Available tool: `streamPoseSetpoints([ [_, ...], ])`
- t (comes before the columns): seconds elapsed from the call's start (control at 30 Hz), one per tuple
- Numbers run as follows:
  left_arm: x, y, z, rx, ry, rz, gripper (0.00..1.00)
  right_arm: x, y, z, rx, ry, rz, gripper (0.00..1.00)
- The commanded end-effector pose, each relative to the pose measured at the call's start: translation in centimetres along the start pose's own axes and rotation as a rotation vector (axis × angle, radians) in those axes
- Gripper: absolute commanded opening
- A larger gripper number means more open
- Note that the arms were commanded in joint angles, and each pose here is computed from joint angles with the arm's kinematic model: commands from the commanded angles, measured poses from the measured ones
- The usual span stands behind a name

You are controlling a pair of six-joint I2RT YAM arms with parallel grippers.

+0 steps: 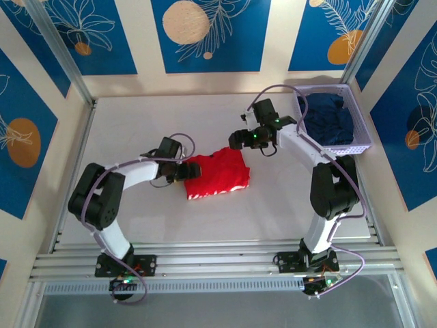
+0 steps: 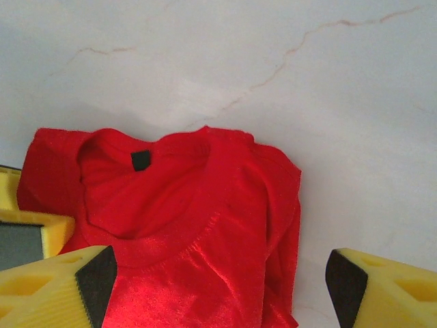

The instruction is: Fold the inside-out t-shirt

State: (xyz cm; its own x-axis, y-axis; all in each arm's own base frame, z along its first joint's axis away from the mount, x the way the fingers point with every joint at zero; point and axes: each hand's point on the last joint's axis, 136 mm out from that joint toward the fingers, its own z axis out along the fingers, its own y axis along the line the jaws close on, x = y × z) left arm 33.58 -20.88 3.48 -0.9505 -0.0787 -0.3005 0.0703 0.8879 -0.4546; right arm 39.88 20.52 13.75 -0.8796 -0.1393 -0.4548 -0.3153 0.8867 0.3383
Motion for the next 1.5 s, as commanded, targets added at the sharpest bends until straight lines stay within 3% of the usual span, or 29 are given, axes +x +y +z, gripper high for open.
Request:
streamPoseSetpoints([
  [0.0,0.6,-2.1,1.8,0.081,0.044,0.003,0.75,0.2,0.3,-0.9,-0.009,-0.018,0.011,0.82],
  [0.07,0.6,-2.3,2.6,0.086,0.053,-0.001,0.67,0.4,0.3,-0.9,-0.011,-0.017,0.013,0.82],
  [0.27,-1.3,-2.2,2.9,0.064,0.023,0.03,0.24,0.4,0.3,-1.1,-0.012,-0.018,0.015,0.82],
  [0.37,-3.3,-0.4,1.6,0.03,0.006,0.058,0.03,0.3,0.3,-1.7,-0.003,-0.024,0.013,0.82],
  [0.4,-4.0,0.6,0.8,0.005,0.006,0.07,0.0,0.3,0.3,-1.9,-0.001,-0.029,0.011,0.82],
  [0.53,-6.1,5.0,-2.7,-0.136,0.048,0.155,0.0,0.7,1.0,-2.7,-0.036,-0.042,0.024,0.82],
  [0.77,-11.8,15.3,-10.1,-0.581,0.034,0.208,0.0,1.0,1.8,-2.9,-0.087,-0.029,0.034,0.82],
  [0.97,-17.1,23.9,-15.5,-0.969,0.114,0.245,0.0,1.6,3.0,-2.2,-0.161,-0.007,0.059,0.81],
  [1.23,-21.7,32.7,-17.0,-1.135,0.187,0.211,0.0,1.9,2.9,-1.6,-0.169,0.013,0.078,0.81],
  [1.27,-22.2,33.2,-17.1,-1.147,0.182,0.206,0.09,2.0,2.8,-1.4,-0.165,0.016,0.08,0.81],
  [1.33,-23.3,33.8,-17.8,-1.193,0.153,0.182,0.42,2.1,2.5,-1.3,-0.147,0.02,0.085,0.81],
  [1.47,-24.7,32.3,-20.8,-1.214,0.03,0.098,0.67,2.4,1.2,-1.6,-0.063,-0.009,0.085,0.81],
])
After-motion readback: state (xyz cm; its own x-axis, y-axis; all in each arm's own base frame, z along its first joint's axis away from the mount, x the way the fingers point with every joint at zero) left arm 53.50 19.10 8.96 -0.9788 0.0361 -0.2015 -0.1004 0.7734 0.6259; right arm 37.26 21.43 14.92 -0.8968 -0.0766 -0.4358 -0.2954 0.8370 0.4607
